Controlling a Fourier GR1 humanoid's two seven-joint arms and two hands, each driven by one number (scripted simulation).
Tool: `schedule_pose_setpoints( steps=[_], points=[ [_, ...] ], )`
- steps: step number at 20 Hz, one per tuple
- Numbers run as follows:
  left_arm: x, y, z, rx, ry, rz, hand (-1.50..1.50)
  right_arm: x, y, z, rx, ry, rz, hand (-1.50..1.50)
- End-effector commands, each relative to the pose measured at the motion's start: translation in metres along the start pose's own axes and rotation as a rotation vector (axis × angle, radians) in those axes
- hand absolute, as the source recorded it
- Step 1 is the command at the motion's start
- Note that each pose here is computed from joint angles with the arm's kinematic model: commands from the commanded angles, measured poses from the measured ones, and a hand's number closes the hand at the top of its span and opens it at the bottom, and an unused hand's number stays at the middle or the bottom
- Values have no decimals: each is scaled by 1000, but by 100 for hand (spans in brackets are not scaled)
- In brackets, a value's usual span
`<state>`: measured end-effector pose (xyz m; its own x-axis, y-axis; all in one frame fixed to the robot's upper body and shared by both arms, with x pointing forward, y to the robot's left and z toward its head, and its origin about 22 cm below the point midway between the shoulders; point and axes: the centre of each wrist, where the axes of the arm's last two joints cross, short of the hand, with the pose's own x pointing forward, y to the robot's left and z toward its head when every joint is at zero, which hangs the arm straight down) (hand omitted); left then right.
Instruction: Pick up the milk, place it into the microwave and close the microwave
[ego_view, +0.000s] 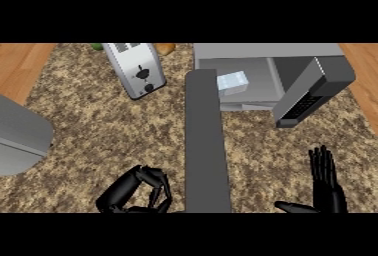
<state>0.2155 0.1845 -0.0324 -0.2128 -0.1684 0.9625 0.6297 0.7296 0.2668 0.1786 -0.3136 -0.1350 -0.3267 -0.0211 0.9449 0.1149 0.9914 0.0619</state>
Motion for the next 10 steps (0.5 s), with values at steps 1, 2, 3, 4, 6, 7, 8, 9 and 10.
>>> schedule_pose_setpoints(
  steps=[1,2,3,4,6,7,8,9,10],
  points=[
    [-19,-25,-6,-122,7,-18,150,30,1,15,0,-23,-20,-150],
    [-8,-22,-18,-121,2,-6,150,40,-3,23,7,-23,-30,-150],
    [12,-47,-48,-125,-14,-8,150,41,-3,24,7,-38,-33,-150],
    [-11,-39,-40,-121,-12,2,150,63,-12,24,19,-49,-33,-150],
    [-18,-68,-38,-179,-16,-2,150,74,-7,28,31,-43,-16,-150],
    [-20,-64,-52,-149,-25,-16,150,92,-34,21,41,-51,-23,-150],
    [-14,-79,-56,-183,-14,-4,150,87,-10,31,16,-65,-26,-150],
    [-7,-88,-64,-188,-34,1,150,83,-23,17,17,-76,-36,-150],
    [-13,-87,-72,-169,-6,-41,150,96,-32,37,36,-78,-41,-150]
  ],
)
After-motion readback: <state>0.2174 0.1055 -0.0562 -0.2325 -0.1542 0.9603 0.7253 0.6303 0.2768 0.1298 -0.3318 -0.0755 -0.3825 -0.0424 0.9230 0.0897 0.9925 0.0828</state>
